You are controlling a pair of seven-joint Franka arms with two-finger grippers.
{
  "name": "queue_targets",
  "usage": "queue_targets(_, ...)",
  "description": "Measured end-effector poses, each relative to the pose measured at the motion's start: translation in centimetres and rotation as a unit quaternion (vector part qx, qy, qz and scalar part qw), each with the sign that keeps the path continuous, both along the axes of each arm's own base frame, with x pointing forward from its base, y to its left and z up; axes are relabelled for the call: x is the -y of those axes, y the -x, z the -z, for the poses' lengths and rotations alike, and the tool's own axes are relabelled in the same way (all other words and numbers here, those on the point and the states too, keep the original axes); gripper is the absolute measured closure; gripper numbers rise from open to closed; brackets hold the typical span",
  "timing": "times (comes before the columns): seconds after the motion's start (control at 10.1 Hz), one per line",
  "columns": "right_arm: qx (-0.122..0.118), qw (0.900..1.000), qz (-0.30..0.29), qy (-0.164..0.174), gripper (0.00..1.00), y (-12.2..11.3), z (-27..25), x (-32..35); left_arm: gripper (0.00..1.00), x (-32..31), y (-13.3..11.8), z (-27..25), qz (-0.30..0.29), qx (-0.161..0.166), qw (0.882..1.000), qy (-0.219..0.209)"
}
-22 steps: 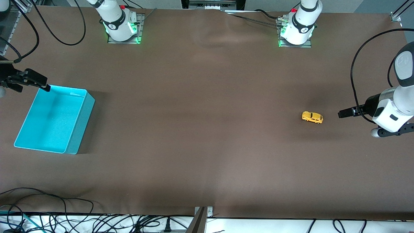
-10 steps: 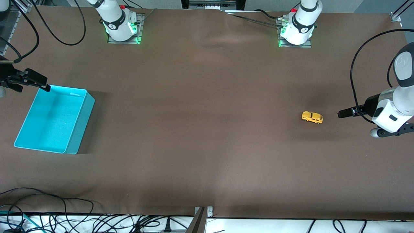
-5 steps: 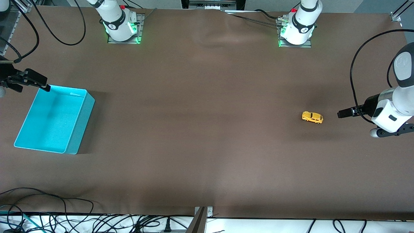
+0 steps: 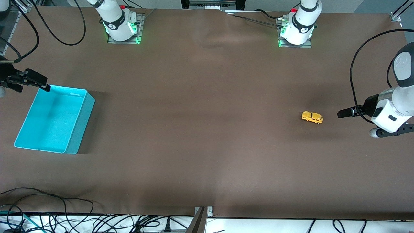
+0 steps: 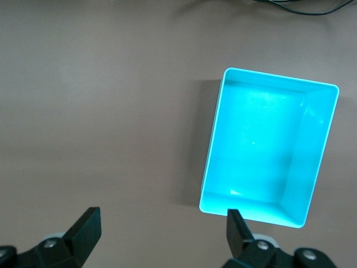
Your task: Wind up and store yellow beetle car
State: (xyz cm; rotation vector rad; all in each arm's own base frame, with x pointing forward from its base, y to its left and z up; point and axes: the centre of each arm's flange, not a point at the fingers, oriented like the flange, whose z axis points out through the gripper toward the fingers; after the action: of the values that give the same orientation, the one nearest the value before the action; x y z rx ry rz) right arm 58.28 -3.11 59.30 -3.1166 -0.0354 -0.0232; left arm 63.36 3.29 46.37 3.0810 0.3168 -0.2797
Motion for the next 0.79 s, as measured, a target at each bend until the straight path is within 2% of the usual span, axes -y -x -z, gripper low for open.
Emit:
queue_targets(0.2, 0.000, 1.000, 0.000, 0.000, 0.00, 0.0, 0.0, 0.0, 0.00, -0.2, 0.0, 0.2, -0.016, -0.002, 1.000, -0.003)
queue_targets(0.4, 0.000, 1.000, 0.000, 0.000, 0.00, 0.0, 0.0, 0.0, 0.00, -0.9, -0.1, 1.6, -0.102, -0.018, 0.994, -0.019)
queue_targets(0.5, 0.000, 1.000, 0.000, 0.000, 0.00, 0.0, 0.0, 0.0, 0.00, -1.2, -0.4, 3.0, -0.157, -0.026, 0.987, -0.029)
queue_targets(0.6, 0.000, 1.000, 0.000, 0.000, 0.00, 0.0, 0.0, 0.0, 0.00, -1.5, -0.8, 4.8, -0.222, -0.034, 0.974, -0.043)
queue_targets(0.69, 0.000, 1.000, 0.000, 0.000, 0.00, 0.0, 0.0, 0.0, 0.00, -1.9, -1.3, 6.8, -0.289, -0.040, 0.955, -0.058)
queue_targets(0.79, -0.001, 1.000, 0.000, 0.000, 0.00, 0.0, 0.0, 0.0, 0.00, -2.1, -1.7, 8.9, -0.357, -0.039, 0.930, -0.071)
